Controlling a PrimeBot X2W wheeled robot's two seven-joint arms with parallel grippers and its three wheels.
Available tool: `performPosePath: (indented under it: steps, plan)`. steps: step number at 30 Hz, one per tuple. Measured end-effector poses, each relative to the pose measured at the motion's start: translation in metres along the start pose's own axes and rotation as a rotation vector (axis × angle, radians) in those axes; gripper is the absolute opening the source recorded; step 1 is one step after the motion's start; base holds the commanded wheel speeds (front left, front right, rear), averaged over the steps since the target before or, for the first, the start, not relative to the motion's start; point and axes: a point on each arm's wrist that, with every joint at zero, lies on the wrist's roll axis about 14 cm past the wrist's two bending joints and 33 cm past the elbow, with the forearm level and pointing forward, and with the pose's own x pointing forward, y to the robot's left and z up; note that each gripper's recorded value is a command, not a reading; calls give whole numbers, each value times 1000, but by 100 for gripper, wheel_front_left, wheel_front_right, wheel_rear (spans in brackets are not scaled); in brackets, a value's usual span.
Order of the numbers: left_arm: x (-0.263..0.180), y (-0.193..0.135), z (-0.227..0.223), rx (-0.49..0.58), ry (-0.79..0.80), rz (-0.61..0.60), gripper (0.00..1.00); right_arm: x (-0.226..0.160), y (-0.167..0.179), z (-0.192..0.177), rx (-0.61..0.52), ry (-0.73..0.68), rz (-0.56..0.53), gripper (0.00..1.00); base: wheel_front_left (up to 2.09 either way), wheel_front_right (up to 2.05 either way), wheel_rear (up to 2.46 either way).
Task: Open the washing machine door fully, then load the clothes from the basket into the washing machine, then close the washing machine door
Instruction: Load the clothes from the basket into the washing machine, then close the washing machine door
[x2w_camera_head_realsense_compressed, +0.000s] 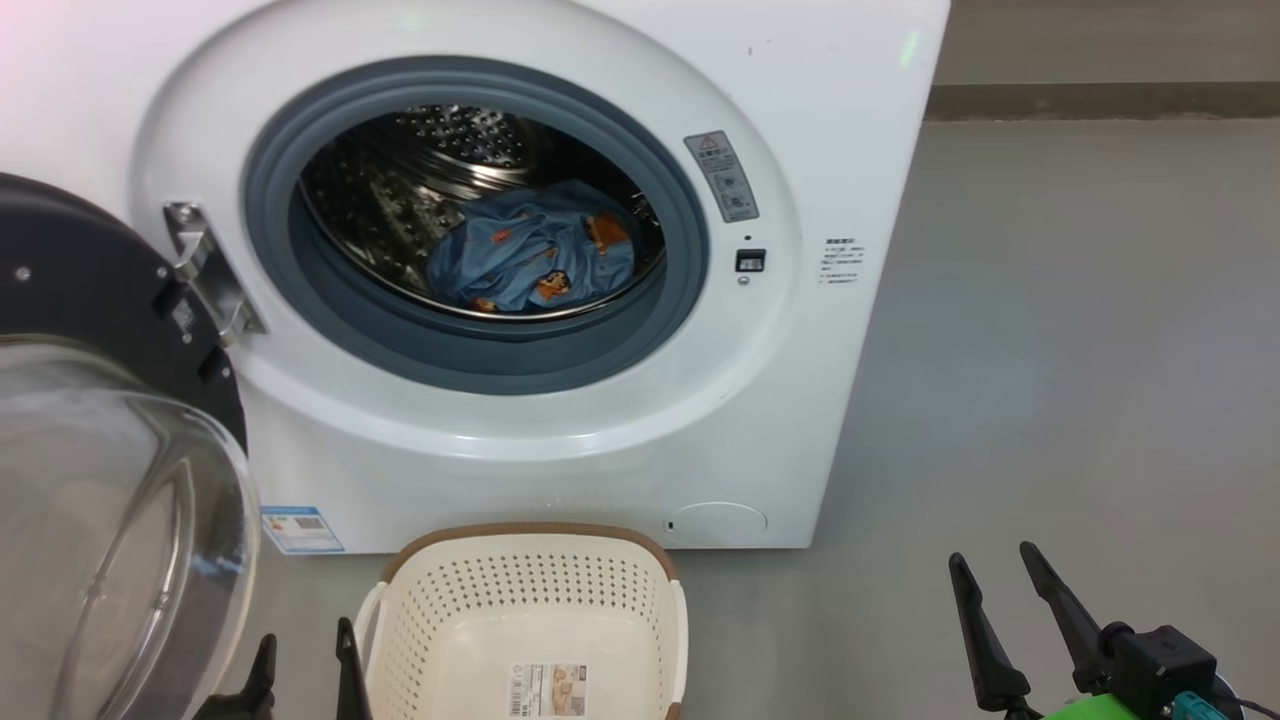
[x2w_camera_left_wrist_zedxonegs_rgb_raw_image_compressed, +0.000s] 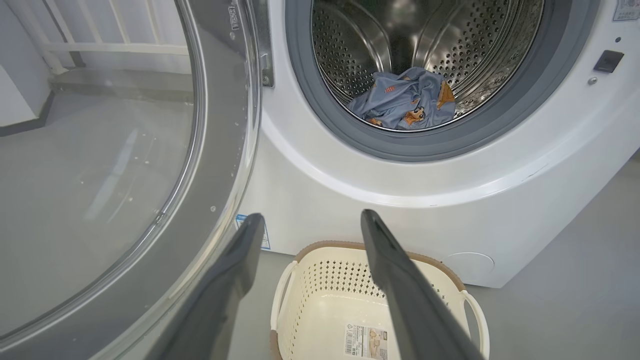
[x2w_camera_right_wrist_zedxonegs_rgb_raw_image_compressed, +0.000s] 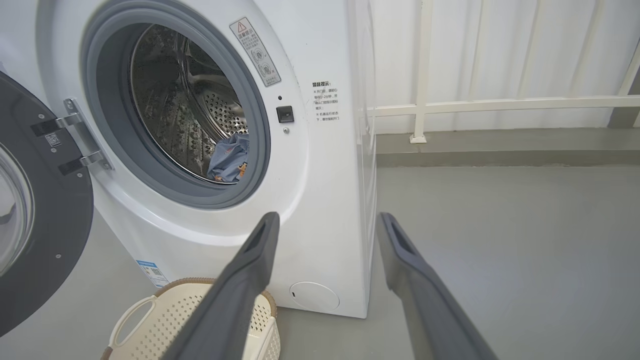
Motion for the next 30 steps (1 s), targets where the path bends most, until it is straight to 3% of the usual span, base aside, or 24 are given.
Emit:
performPosePath:
  steps: [30]
  plan:
    - [-14,9,9,-11,-39,35,100,-5,1,-31,-5,102,9,100,0,0,0]
